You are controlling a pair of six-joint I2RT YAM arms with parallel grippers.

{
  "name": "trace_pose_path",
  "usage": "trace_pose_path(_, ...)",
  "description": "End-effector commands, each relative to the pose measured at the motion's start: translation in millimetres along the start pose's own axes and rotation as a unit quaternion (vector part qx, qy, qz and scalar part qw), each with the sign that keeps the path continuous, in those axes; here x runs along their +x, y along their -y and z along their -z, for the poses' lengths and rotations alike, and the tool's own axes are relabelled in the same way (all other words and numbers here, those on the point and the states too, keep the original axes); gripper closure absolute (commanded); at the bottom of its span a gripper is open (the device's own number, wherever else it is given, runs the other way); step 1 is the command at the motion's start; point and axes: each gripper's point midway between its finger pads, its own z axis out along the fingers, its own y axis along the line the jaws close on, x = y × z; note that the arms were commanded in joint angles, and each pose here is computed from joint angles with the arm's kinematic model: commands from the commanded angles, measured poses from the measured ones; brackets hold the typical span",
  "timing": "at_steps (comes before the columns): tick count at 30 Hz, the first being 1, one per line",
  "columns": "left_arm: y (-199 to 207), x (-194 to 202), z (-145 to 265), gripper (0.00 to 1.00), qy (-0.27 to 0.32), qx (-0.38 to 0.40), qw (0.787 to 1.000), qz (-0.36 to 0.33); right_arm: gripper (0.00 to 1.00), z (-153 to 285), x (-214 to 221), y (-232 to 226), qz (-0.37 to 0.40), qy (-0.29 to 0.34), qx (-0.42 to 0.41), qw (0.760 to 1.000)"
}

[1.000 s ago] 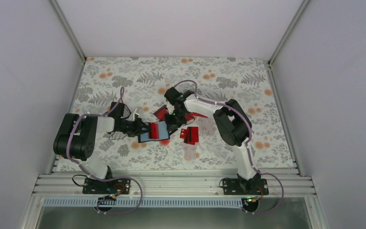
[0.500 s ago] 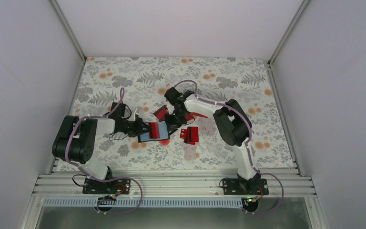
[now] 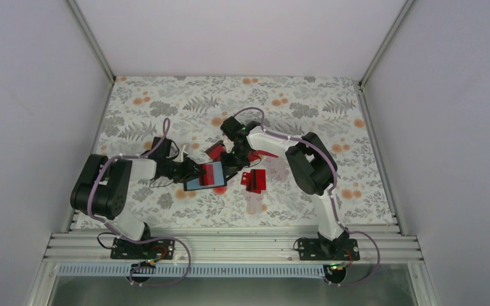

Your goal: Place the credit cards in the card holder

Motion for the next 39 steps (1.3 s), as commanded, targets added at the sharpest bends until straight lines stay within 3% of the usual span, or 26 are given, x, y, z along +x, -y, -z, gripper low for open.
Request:
trace_pose_path(1, -11, -1, -1, 0.75, 0.001, -0.039, 0.999, 0.000, 0.95, -30, 15, 22, -0.013, -0.028, 0.035, 0.999)
trace_pose_path(11, -9, -7, 8, 0.58, -0.001, -0.093, 0.996, -0.013, 0.94, -28, 12, 21, -0.015, -0.021, 0.035, 0.999)
trace_pose_path(24, -12, -6, -5, 0.53, -0.038, -0.150, 0.988, -0.006, 0.94, -25, 8, 19, -0.009, -0.013, 0.033, 0.999)
trace_pose_path(39, -16, -1, -6, 0.42, -0.051, -0.252, 0.965, 0.054, 0.94, -18, 7, 16, -0.031, 0.006, -0.010, 0.999)
